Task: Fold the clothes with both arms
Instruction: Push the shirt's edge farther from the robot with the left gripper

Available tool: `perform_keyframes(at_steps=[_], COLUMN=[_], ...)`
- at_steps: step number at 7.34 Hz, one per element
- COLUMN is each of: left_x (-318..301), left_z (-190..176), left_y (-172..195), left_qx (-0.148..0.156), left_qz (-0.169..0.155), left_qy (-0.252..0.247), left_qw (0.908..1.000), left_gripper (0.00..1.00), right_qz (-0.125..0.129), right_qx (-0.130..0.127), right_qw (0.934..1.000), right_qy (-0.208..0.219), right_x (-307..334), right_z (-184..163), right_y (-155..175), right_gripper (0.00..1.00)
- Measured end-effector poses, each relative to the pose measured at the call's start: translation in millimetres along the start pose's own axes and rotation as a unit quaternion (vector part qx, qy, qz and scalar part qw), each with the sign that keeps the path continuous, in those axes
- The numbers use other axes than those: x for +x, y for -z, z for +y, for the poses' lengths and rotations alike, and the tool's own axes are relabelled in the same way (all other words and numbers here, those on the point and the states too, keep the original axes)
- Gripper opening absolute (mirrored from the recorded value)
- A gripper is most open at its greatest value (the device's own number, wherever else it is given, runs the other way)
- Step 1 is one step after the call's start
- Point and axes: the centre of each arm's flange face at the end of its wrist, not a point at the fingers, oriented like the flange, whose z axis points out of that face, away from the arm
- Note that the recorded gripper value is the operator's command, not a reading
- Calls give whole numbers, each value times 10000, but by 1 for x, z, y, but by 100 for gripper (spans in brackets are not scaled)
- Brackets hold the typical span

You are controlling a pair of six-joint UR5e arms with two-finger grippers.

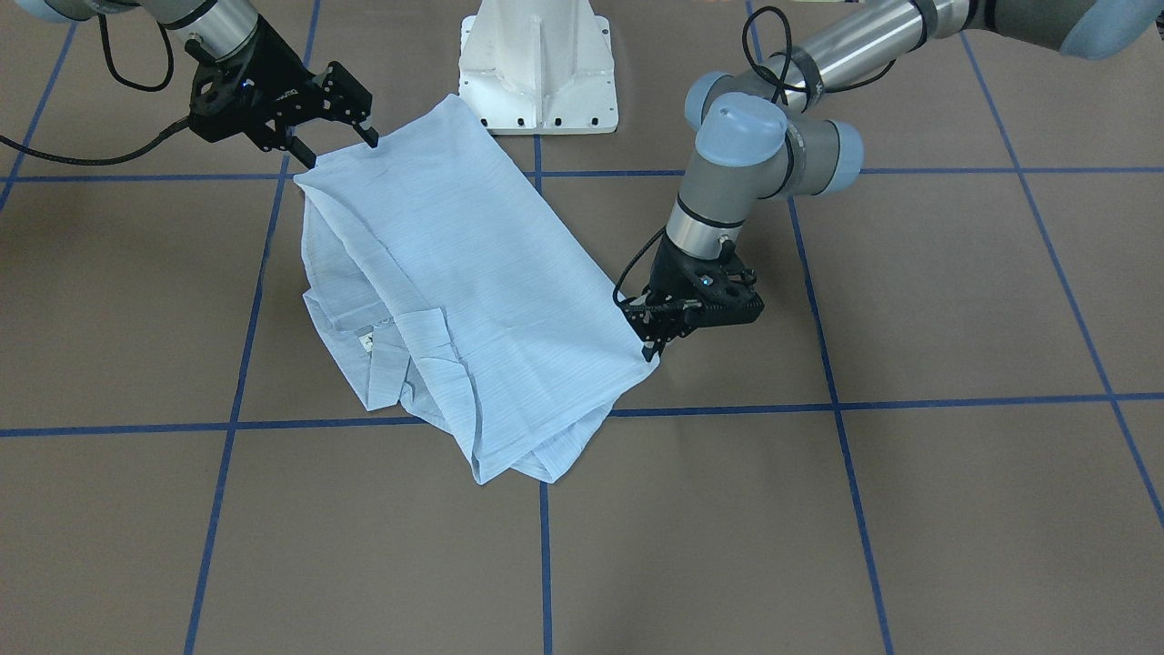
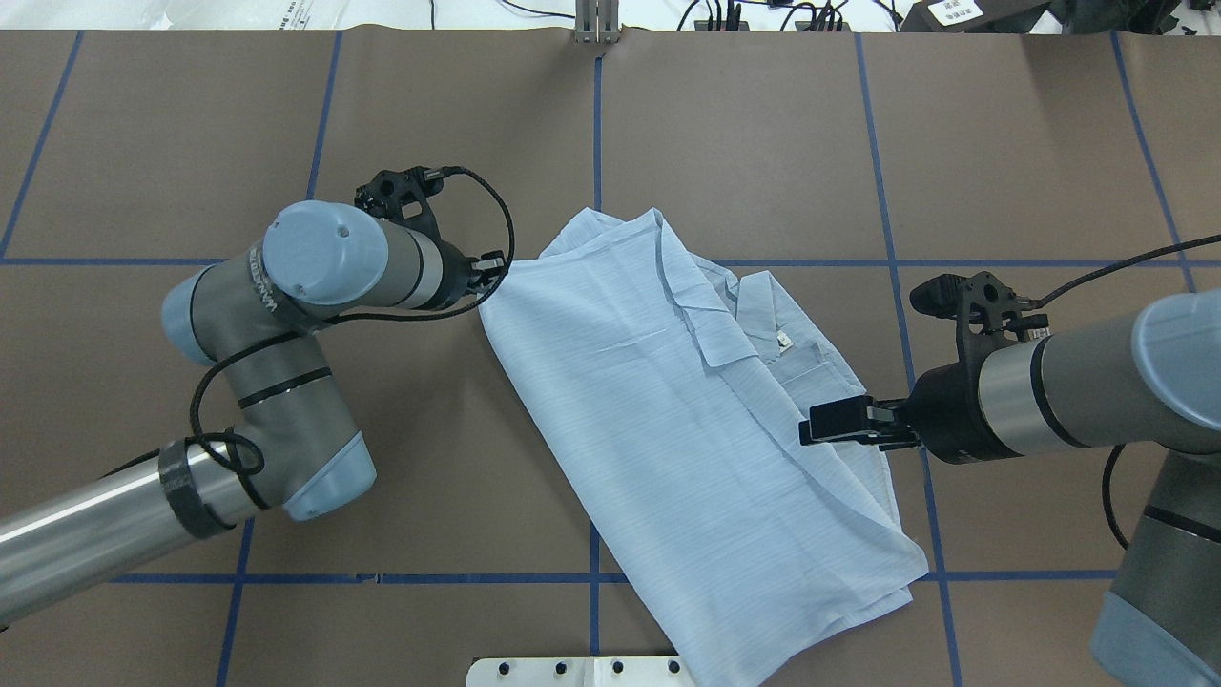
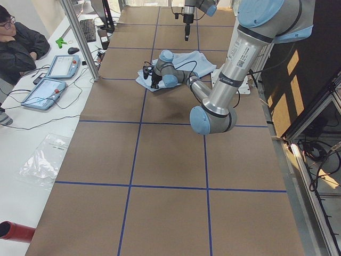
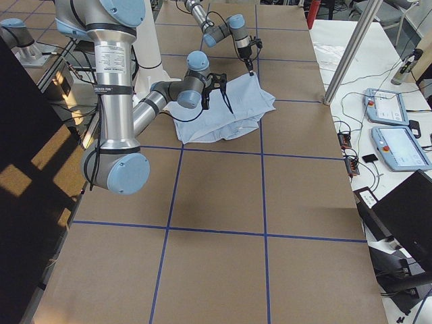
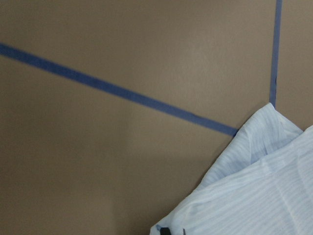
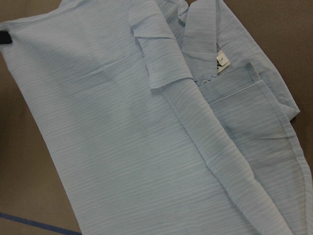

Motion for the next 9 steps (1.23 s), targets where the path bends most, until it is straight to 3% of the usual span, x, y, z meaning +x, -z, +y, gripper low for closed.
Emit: perform_keyframes(at_steps=[2,4,5,6,9], left_x=[12,19,24,28,36], left_z=[-63,-114,-127,-133,-144], left_y=[-49,-64,-71,-75,-58], left_qx=[347,687,873,992,1039], left_qz=[174,362,519,621,754], left_qy=[-234,-522,-626,-689,-679], left_qw=[9990,9956,9929,9907,9894], left_gripper=[0,0,80,100,100], right_qz=[38,81,126,183,317], right_qx=[93,214,275,328,478], right_qw=[9999,9997,9995,9993,9984], right_qy=[-5,-10,-15,-16,-3], right_x=[1,3,5,8,10], right_z=[-2,-5,-7,-9,-14], right_y=[-2,-3,-5,-10,-23], right_gripper=[100,100,100,100,100])
